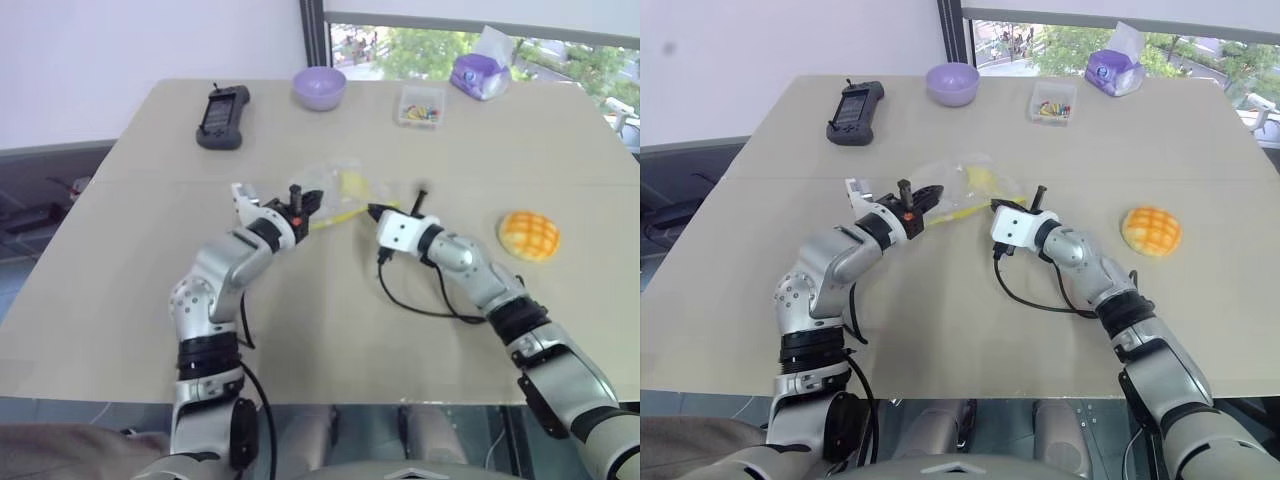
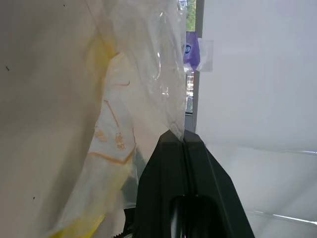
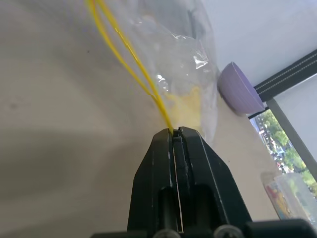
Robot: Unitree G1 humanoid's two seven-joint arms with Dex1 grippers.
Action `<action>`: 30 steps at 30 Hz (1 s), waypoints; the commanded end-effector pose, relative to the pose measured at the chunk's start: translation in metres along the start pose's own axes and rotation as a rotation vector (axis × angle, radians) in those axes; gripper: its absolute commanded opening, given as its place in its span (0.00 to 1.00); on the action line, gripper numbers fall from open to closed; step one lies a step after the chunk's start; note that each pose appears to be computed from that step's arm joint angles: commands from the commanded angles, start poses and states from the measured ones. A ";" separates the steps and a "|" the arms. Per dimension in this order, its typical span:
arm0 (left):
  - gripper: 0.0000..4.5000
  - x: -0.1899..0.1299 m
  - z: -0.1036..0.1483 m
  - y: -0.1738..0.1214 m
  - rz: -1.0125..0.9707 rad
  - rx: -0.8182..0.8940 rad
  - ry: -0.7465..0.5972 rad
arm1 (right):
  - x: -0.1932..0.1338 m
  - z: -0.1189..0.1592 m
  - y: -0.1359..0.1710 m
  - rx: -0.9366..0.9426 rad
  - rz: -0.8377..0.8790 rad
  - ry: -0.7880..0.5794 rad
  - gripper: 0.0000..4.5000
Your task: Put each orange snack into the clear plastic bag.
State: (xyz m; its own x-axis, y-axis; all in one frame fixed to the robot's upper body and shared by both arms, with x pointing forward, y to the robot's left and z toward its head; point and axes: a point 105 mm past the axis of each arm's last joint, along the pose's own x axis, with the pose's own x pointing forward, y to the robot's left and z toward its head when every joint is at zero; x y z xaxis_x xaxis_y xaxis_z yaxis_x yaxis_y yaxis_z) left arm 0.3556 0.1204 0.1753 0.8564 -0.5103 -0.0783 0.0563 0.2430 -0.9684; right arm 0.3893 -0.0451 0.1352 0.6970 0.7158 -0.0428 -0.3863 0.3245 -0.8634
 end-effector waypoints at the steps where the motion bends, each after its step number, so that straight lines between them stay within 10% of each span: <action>1: 0.00 -0.007 0.001 -0.012 -0.056 0.284 -0.020 | -0.007 0.012 -0.022 -0.024 -0.043 -0.045 0.01; 8: 0.48 -0.018 0.010 -0.006 -0.052 0.557 -0.041 | -0.018 0.012 -0.031 -0.045 -0.031 -0.033 0.00; 22: 0.48 -0.064 -0.023 0.004 -0.261 1.776 0.279 | -0.012 0.012 -0.036 -0.033 -0.013 -0.006 0.00; 30: 0.48 -0.044 -0.024 0.006 -0.224 2.023 0.228 | -0.007 0.015 -0.035 -0.027 -0.006 -0.009 0.00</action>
State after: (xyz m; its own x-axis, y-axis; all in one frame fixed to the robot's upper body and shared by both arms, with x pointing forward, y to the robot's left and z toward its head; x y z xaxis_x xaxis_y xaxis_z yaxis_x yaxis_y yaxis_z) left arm 0.3029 0.1259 0.1599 0.6794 -0.6957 -0.2333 0.6791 0.4756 0.5591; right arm 0.3891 -0.0554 0.1572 0.7007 0.7093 -0.0777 -0.3992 0.2994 -0.8666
